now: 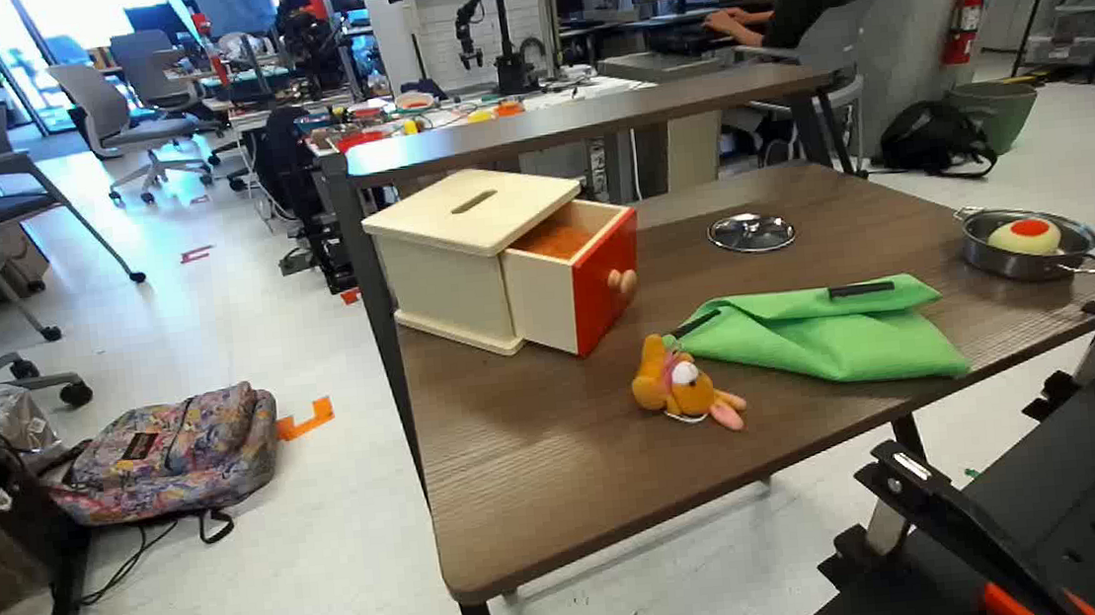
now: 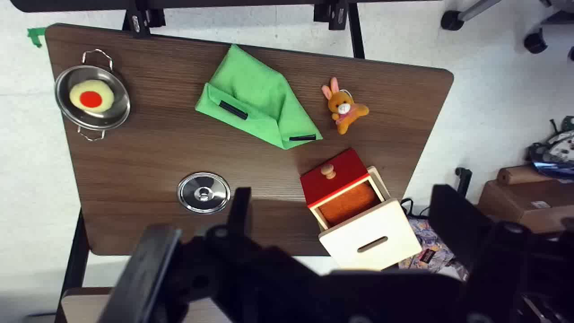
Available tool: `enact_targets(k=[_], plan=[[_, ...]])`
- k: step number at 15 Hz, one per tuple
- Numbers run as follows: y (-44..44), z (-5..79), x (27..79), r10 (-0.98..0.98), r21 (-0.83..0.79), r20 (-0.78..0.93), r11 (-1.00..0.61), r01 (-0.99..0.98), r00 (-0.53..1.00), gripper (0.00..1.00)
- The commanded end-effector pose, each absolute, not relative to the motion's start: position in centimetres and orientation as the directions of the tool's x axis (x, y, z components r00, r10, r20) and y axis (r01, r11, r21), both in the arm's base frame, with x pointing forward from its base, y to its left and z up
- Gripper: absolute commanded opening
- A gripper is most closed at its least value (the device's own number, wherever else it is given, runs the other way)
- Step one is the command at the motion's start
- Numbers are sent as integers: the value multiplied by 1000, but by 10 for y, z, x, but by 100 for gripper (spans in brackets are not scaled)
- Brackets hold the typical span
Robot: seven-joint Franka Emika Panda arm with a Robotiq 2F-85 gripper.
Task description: Move the green towel backwards
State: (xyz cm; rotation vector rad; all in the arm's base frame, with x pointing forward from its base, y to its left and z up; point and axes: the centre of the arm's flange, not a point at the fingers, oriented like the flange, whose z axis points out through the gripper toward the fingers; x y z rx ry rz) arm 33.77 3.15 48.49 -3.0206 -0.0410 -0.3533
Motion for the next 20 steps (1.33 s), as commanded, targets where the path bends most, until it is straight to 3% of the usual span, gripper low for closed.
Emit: enact_targets(k=[1, 10, 20], plan=[[32, 485, 338, 15, -96, 232, -995, 38, 972, 100], [31, 437, 407, -16, -94, 316, -995, 15, 949, 100], [11, 266, 468, -90, -11, 88, -996, -90, 992, 100]])
